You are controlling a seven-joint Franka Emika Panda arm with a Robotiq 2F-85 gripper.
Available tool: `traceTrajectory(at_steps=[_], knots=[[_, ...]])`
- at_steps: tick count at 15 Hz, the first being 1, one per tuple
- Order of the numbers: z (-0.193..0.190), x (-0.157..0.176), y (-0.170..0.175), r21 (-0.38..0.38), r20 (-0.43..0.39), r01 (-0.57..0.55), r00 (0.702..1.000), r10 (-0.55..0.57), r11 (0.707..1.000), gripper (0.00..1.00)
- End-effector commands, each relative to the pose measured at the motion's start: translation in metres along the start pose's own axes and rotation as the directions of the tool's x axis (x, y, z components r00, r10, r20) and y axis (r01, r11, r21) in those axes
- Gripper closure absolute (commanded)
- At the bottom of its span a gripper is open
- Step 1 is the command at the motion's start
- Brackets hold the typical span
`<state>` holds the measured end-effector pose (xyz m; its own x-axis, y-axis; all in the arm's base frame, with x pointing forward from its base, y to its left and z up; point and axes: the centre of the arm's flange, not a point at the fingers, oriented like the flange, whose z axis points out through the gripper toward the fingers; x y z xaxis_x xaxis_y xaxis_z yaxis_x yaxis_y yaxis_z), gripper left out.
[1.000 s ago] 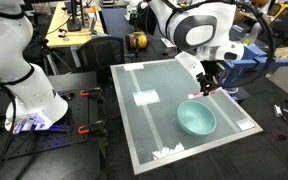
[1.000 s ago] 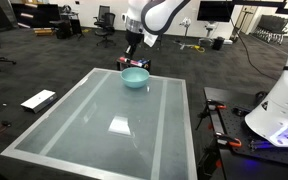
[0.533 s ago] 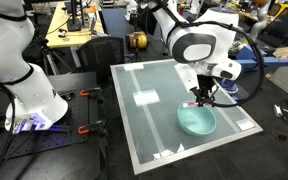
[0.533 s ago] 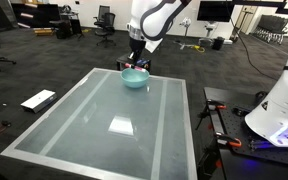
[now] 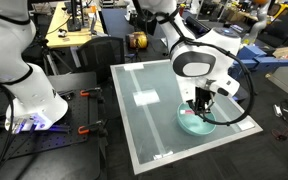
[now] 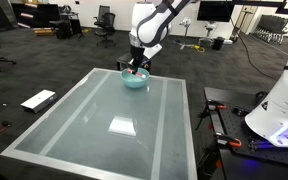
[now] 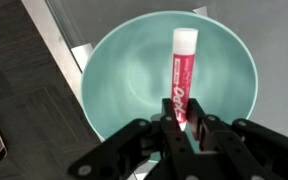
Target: Put the marker in the bowl
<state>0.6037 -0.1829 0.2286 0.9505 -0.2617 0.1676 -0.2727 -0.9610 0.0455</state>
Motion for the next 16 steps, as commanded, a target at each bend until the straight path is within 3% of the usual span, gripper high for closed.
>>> traceTrajectory(at_steps=[1, 2, 3, 5, 11, 16], knots=[[0.006, 0.013, 0.002, 0.028, -0.018, -0.026, 1.000, 0.026, 0.999, 0.95], [0.006, 0.015, 0.002, 0.032, -0.017, -0.027, 0.999, 0.028, 0.999, 0.83], [0.006, 0.015, 0.000, 0.033, -0.020, -0.028, 0.999, 0.029, 0.999, 0.56], [0.003, 0.015, -0.003, 0.032, -0.026, -0.027, 0.999, 0.028, 0.999, 0.48], [-0.026, 0.008, -0.015, 0.018, -0.092, -0.004, 0.996, 0.006, 1.000, 0.03], [-0.073, -0.005, -0.031, 0.000, -0.186, 0.027, 0.982, -0.027, 1.000, 0.00]])
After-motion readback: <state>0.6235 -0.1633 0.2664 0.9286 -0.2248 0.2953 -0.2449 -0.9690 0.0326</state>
